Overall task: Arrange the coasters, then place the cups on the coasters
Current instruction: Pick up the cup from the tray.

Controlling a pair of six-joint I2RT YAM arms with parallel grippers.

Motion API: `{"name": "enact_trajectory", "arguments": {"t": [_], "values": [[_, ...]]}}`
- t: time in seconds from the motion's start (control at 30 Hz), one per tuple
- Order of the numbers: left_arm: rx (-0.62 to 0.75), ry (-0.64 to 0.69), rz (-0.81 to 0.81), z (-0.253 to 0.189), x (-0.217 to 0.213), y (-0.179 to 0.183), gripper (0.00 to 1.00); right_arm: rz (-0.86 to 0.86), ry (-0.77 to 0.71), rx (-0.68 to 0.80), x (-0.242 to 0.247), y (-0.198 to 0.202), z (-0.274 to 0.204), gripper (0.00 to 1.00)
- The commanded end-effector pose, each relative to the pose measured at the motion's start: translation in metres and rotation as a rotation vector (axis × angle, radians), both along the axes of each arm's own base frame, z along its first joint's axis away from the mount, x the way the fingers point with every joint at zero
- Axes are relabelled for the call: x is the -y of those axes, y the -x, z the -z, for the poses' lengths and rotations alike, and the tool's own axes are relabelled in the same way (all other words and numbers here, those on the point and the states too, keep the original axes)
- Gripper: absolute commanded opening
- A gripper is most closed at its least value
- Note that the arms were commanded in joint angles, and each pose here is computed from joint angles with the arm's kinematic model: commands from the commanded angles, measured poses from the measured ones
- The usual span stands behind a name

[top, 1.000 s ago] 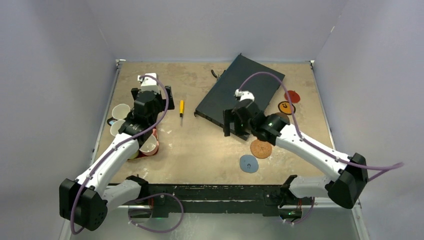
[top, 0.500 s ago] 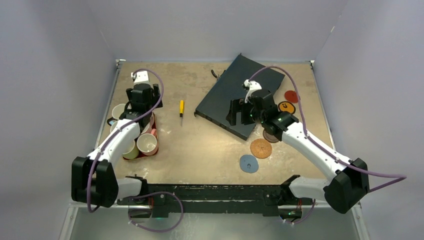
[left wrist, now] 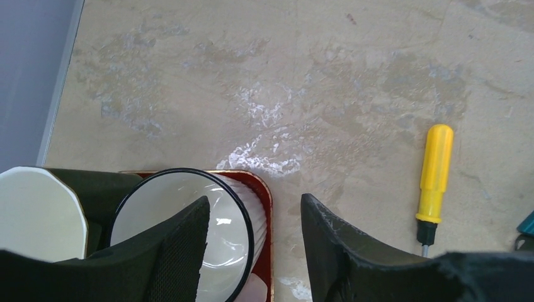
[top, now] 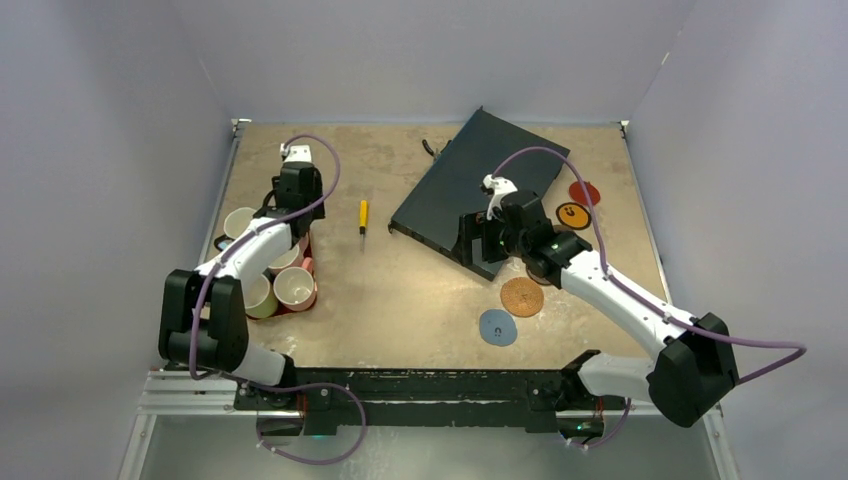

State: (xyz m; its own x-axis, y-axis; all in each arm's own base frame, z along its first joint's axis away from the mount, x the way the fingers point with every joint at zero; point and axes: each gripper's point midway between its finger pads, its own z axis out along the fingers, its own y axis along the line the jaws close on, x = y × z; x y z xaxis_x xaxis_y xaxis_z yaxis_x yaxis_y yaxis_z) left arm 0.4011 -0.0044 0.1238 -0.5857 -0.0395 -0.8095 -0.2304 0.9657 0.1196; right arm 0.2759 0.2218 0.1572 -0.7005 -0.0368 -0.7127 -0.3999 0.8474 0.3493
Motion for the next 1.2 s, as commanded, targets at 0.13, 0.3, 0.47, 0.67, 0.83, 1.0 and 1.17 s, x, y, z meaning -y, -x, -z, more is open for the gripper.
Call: {"name": "enact_trajectory", "arguments": {"t": [0.13,0.3,0.47,0.67,0.83,1.0,1.17], "values": [[-0.051,-0.050,-0.008,0.002,-0.007,-0.008,0.46,-0.022,-0.014,0.018,-0.002,0.000,-0.001,0.98],[-0.082,-0.074,-0.010,0.009,-0.010,-0.009,0.33,-0.009,-0.024,0.007,0.000,0.004,0.001,0.98],[-0.129,-0.096,-0.013,0.018,-0.013,-0.006,0.26,-0.006,-0.027,-0.018,0.001,0.009,0.009,0.98],[-0.145,-0.113,-0.009,0.021,-0.015,-0.005,0.18,0.002,-0.018,-0.042,0.004,0.013,0.020,0.98],[-0.144,-0.136,0.001,0.018,-0.017,-0.005,0.06,0.010,-0.019,-0.048,0.004,0.013,0.021,0.98],[-0.129,-0.136,0.013,0.014,-0.016,-0.005,0.00,0.010,-0.023,-0.053,0.004,0.013,0.022,0.98],[-0.090,-0.135,0.034,0.004,-0.013,-0.011,0.00,0.011,-0.019,-0.061,0.004,0.014,0.025,0.98]]}}
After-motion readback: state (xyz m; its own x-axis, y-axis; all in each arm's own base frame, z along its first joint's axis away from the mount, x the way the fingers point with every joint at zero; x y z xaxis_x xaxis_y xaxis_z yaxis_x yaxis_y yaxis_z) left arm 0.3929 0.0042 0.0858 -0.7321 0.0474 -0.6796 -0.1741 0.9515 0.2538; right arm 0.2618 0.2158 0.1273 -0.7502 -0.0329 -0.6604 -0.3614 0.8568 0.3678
